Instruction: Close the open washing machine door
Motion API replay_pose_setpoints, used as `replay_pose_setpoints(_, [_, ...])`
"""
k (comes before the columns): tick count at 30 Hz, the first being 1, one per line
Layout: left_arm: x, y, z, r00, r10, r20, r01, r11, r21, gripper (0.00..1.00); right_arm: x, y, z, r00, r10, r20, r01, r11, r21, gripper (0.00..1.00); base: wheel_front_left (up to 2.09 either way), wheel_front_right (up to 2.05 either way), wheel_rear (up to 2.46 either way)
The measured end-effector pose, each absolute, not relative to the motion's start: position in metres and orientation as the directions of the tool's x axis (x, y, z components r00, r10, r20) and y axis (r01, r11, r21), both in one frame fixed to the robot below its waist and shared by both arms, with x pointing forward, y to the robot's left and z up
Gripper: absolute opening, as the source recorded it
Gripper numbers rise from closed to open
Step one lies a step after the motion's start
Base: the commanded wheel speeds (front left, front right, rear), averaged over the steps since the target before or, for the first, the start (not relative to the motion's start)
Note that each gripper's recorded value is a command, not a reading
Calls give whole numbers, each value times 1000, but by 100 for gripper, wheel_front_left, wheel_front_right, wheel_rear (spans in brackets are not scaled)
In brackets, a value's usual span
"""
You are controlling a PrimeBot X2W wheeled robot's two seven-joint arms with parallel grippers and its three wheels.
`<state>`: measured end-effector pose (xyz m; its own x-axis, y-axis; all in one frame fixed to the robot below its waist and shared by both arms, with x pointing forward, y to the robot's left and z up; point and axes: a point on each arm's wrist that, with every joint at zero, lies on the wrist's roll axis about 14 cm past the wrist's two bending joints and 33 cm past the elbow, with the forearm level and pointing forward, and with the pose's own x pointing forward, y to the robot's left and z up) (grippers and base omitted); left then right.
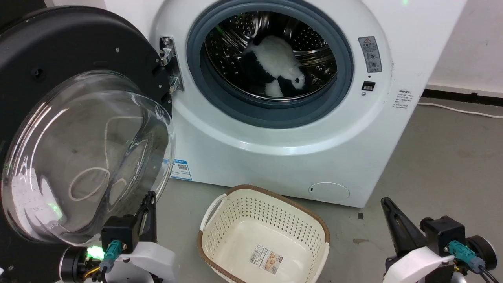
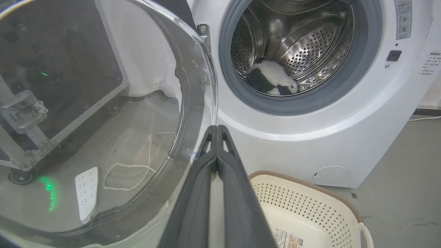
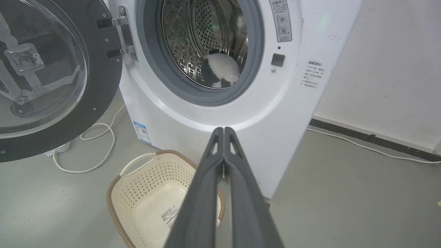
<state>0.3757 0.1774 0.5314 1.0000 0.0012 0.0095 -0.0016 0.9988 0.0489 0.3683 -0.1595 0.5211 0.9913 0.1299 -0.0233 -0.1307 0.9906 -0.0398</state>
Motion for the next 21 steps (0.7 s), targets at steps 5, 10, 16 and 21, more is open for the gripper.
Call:
replay_pose_setpoints(5, [376,177,531,1000,1,10,-2,999,49,0,368,-160,521,991,130,-23,-131,991,-40,0,0,0,0])
replay_pose_setpoints(10, [376,177,531,1000,1,10,-2,999,49,0,368,-160,521,991,130,-23,-131,991,-40,0,0,0,0])
replay_pose_setpoints(16, [376,177,531,1000,1,10,-2,999,49,0,368,-160,521,991,130,-23,-131,991,-40,0,0,0,0])
replay_pose_setpoints(21, [376,177,531,1000,1,10,-2,999,49,0,368,-160,521,991,130,-23,-131,991,-40,0,0,0,0])
